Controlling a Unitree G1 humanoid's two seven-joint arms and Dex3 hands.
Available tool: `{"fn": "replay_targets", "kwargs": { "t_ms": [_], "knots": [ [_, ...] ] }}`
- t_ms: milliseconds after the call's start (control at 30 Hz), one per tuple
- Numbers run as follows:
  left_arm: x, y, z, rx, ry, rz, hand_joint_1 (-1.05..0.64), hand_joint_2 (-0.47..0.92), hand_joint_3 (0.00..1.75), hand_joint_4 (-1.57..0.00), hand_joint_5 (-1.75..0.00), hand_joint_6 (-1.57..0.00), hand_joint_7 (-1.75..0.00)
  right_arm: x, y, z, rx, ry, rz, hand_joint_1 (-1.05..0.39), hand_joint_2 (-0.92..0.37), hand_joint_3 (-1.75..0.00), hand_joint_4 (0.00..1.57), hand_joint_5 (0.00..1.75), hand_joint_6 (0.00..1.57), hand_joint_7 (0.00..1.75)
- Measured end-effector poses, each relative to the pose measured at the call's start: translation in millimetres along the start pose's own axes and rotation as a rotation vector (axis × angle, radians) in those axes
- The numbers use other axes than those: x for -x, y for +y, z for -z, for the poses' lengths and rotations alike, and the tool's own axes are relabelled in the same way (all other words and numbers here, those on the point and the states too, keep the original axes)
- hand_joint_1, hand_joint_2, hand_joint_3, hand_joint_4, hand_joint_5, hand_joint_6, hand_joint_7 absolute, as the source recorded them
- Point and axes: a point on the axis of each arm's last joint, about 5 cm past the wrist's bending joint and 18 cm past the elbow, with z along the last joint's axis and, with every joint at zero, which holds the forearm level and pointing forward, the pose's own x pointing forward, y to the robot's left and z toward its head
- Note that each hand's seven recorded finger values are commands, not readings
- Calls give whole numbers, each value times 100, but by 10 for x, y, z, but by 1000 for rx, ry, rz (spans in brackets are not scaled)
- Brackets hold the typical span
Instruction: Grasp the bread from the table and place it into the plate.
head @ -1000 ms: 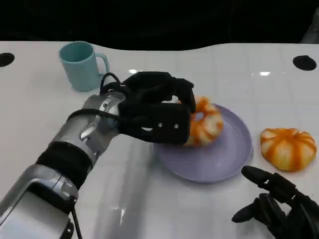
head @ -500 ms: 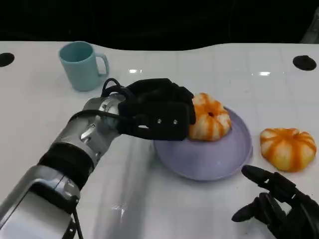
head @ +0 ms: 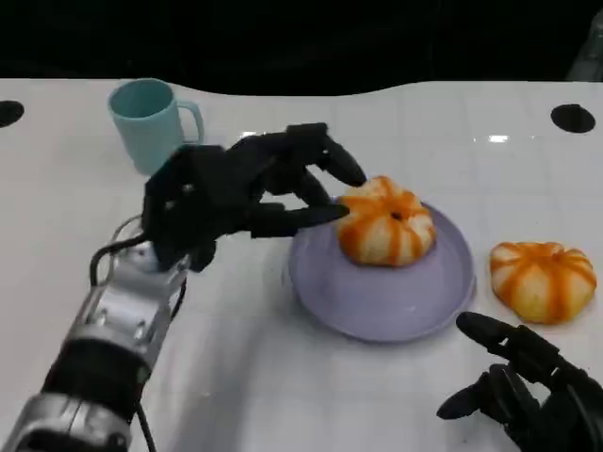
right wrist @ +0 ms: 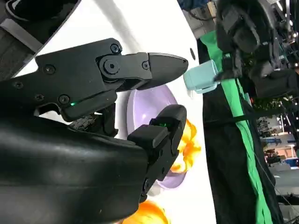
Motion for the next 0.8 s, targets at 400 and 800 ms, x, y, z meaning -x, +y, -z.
{"fn": "replay_targets", "kwargs": {
  "t_ms": [400, 800],
  "knots": [
    [639, -75, 97, 656, -64, -109, -59, 92, 48, -55, -167, -51, -130, 11, 1, -5, -2, 2, 7, -74, -92, -34, 71, 114, 90, 43],
    [1121, -362, 209, 866, -28, -277, -54, 92, 45, -64, -175, -49, -155, 27, -6, -8, -3, 9, 11, -75, -92, -34, 71, 113, 90, 42]
  ]
}}
